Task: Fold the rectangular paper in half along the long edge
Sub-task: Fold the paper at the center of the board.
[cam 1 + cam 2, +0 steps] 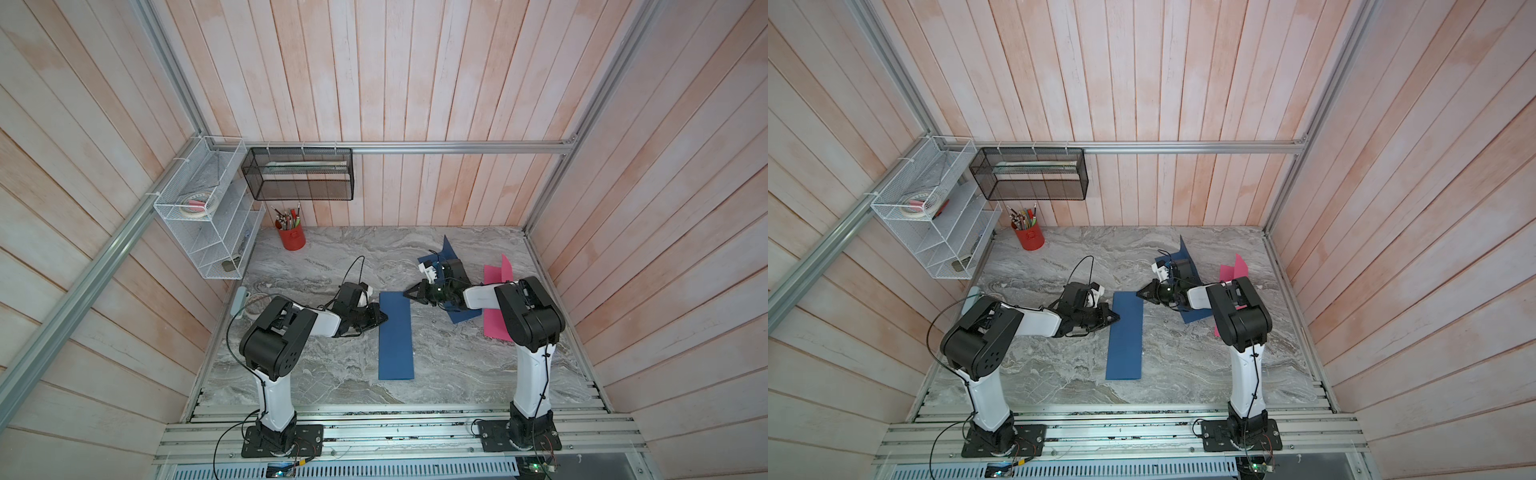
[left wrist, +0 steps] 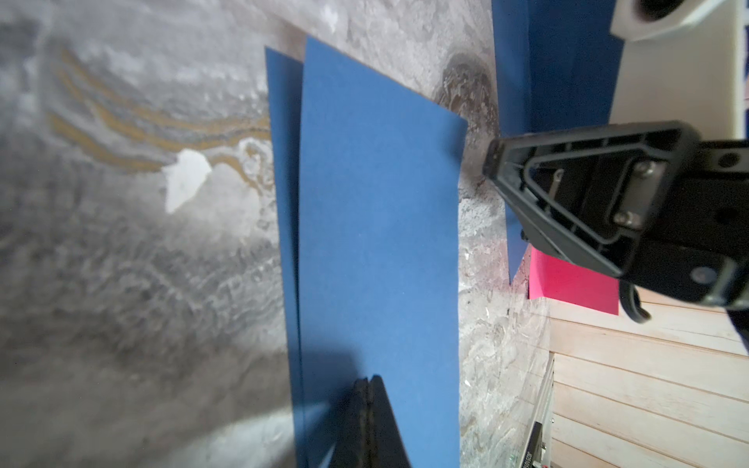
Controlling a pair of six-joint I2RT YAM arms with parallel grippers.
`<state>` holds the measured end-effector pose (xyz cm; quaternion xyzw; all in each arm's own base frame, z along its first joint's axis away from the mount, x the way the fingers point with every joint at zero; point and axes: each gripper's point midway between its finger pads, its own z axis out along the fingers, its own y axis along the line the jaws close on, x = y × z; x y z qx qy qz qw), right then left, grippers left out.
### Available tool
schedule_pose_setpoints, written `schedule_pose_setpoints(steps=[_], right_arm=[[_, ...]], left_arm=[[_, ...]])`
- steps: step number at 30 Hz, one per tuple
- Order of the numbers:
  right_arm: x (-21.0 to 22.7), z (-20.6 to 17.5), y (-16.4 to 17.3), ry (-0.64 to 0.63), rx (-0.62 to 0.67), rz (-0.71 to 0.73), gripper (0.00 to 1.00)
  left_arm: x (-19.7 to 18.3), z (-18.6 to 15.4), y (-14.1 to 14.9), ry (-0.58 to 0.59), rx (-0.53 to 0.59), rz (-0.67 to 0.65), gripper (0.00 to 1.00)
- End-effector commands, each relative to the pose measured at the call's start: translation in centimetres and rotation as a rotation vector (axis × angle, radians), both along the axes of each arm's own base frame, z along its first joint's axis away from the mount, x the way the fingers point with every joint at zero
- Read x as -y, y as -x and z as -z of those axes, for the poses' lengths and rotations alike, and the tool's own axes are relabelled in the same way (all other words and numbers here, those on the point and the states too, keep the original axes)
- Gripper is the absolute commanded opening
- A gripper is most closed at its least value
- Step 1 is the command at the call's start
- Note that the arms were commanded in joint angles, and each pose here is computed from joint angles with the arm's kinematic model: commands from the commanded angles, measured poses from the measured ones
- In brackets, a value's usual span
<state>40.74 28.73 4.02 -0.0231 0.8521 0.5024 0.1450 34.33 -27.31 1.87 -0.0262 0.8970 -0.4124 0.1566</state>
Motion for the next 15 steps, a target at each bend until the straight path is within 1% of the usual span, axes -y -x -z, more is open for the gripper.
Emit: schedule_pose_setpoints(steps=[1, 5, 9, 11, 15], right_arm=[[0.9, 2.3, 0.0, 0.015, -0.052, 0.015, 0.0], [3.1, 3.9, 0.1, 0.051, -0.08, 0.05, 0.0], [5.9, 4.6, 0.3, 0.097, -0.089, 0.089, 0.0], [6.9, 4.1, 0.4, 0.091, -0.084, 0.101, 0.0], [6.2, 1.5, 0.9, 0.044, -0.035, 0.067, 0.0]], left_arm=[[-3.8, 6.9, 5.5, -0.192, -0.266, -0.036, 0.0], [-3.8, 6.9, 5.5, -0.19, -0.266, -0.035, 0.0], [-3.9, 7.1, 5.6, -0.192, -0.268, -0.035, 0.0], [-4.0, 7.3, 5.8, -0.193, -0.27, -0.036, 0.0], [-3.9, 7.5, 5.8, -0.186, -0.276, -0.036, 0.0]])
